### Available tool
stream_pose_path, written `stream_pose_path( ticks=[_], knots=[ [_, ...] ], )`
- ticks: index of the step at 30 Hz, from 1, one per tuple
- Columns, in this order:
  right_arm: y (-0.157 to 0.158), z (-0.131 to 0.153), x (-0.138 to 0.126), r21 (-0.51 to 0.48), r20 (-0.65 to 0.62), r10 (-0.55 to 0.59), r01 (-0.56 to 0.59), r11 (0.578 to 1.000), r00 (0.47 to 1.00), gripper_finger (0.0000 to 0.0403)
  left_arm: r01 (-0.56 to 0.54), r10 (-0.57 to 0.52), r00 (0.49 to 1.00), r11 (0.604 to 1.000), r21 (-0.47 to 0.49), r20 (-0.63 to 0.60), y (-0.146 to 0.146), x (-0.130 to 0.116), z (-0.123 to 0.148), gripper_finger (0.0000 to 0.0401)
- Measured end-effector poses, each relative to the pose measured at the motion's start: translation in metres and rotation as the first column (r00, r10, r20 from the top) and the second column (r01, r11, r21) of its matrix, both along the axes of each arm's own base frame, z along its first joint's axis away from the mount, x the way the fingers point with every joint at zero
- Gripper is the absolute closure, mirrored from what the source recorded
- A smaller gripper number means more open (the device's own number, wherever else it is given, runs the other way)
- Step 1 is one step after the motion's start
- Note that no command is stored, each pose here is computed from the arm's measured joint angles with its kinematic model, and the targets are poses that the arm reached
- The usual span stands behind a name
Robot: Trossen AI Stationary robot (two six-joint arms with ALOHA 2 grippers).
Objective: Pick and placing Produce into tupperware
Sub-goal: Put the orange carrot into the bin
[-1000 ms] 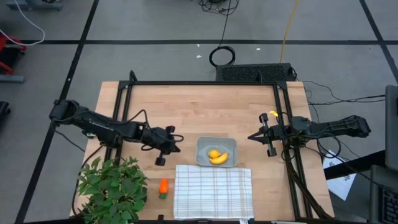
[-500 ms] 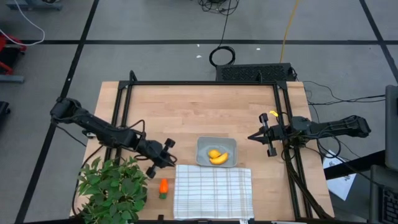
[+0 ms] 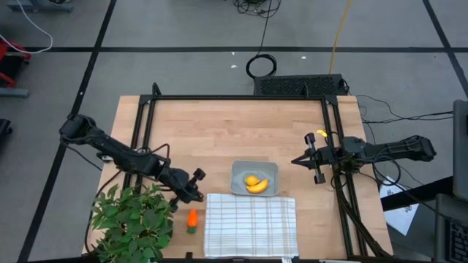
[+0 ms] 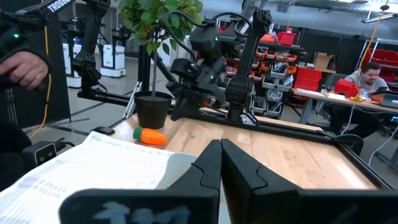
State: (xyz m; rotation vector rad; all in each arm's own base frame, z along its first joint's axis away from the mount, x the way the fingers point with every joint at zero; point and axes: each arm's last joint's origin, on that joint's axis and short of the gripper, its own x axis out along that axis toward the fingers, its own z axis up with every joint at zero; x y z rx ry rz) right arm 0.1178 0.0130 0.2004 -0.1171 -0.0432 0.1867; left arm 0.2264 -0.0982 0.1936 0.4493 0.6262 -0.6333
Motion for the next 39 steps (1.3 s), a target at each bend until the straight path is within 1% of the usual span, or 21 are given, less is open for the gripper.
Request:
stream_pose_path(
  ticks=[4,8,12,16,19,21,25,28,31,39],
  knots=[
    [0.0000,-0.0004,0.0004,0.000,-0.004,0.000,0.000,1.000,1.000,0.0403,0.141,-0.143,0.989,0.989,0.052,0.039,-0.0045,-0.0022,0.0001,0.0377],
    [0.0001,-0.0008,0.0009,0.000,-0.008,0.000,0.000,1.000,1.000,0.0403,0.174,-0.179,0.981,0.981,0.081,0.067,-0.0055,-0.0019,0.0009,0.0366],
    [0.0000,-0.0012,0.0011,0.000,-0.012,-0.002,0.002,1.000,1.000,0.0403,0.173,-0.178,0.982,0.982,0.080,0.066,-0.0054,-0.0020,0.0008,0.0323],
    [0.0000,-0.0010,0.0010,0.000,-0.010,-0.002,0.002,1.000,1.000,0.0403,0.154,-0.158,0.986,0.986,0.066,0.050,-0.0052,-0.0024,0.0004,0.0261],
    [0.0000,-0.0008,0.0010,0.000,-0.007,-0.003,0.003,1.000,1.000,0.0403,0.143,-0.146,0.989,0.986,0.080,0.032,-0.0043,-0.0033,-0.0012,0.0212],
    [0.0000,-0.0008,0.0010,0.000,-0.007,-0.003,0.003,1.000,1.000,0.0403,0.144,-0.146,0.989,0.983,0.111,0.017,-0.0031,-0.0046,-0.0030,0.0183],
    [0.0000,-0.0008,0.0010,0.000,-0.008,-0.003,0.003,1.000,1.000,0.0403,0.139,-0.147,0.989,0.967,0.212,0.019,-0.0025,-0.0065,-0.0053,0.0137],
    [-0.0001,-0.0008,0.0010,0.000,-0.008,-0.004,0.004,1.000,1.000,0.0403,0.123,-0.133,0.991,0.960,0.250,0.022,-0.0029,-0.0073,-0.0060,0.0114],
    [-0.0001,-0.0008,0.0010,0.000,-0.008,-0.004,0.004,1.000,1.000,0.0403,0.123,-0.134,0.991,0.960,0.251,0.025,-0.0035,-0.0075,-0.0058,0.0100],
    [0.0000,-0.0009,0.0010,0.000,-0.008,-0.003,0.003,1.000,1.000,0.0403,0.069,-0.073,0.997,0.977,0.199,0.013,-0.0037,-0.0070,-0.0053,0.0091]
  ],
)
